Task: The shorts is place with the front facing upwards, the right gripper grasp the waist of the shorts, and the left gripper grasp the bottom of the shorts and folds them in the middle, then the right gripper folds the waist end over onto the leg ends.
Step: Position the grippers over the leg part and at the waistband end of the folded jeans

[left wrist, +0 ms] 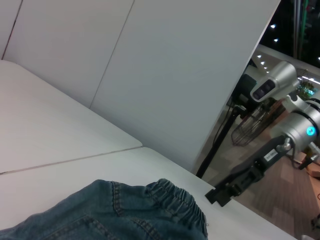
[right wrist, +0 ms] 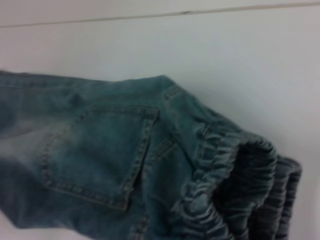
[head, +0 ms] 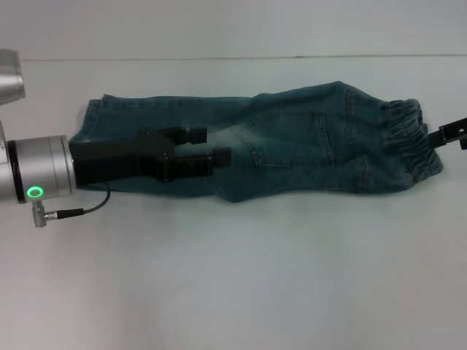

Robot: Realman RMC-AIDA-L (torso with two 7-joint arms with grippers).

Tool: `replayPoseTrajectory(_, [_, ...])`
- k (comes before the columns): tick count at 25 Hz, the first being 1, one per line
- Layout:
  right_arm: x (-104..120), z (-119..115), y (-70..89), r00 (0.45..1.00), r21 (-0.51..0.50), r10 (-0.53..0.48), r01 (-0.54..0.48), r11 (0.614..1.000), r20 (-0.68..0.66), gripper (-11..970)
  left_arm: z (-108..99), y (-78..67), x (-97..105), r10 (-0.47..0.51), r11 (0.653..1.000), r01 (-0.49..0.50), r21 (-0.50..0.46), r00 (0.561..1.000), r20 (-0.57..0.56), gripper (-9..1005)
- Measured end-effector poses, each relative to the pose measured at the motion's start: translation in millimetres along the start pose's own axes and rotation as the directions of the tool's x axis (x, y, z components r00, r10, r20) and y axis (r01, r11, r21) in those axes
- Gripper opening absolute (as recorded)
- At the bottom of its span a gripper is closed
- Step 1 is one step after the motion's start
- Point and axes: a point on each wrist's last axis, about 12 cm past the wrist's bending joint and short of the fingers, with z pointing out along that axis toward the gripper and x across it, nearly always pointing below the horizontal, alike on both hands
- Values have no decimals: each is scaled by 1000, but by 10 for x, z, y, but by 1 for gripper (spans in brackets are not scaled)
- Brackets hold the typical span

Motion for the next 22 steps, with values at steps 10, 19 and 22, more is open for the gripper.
replayPoseTrajectory(10, [-70,210,58,998,52,-57,57,997,-9,804,25,-13,12,-8,1000,8,6,1000,2,825])
replayPoseTrajectory(19, [-91,361,125,995,59,-96,97,994,-22,777,50,-23,26,-19,1000,19,14,1000,2,824])
replayPoseTrajectory(22, [-86,420,125,994,76,-107,109,991,-26,768,53,-24,25,-19,1000,19,14,1000,3,824])
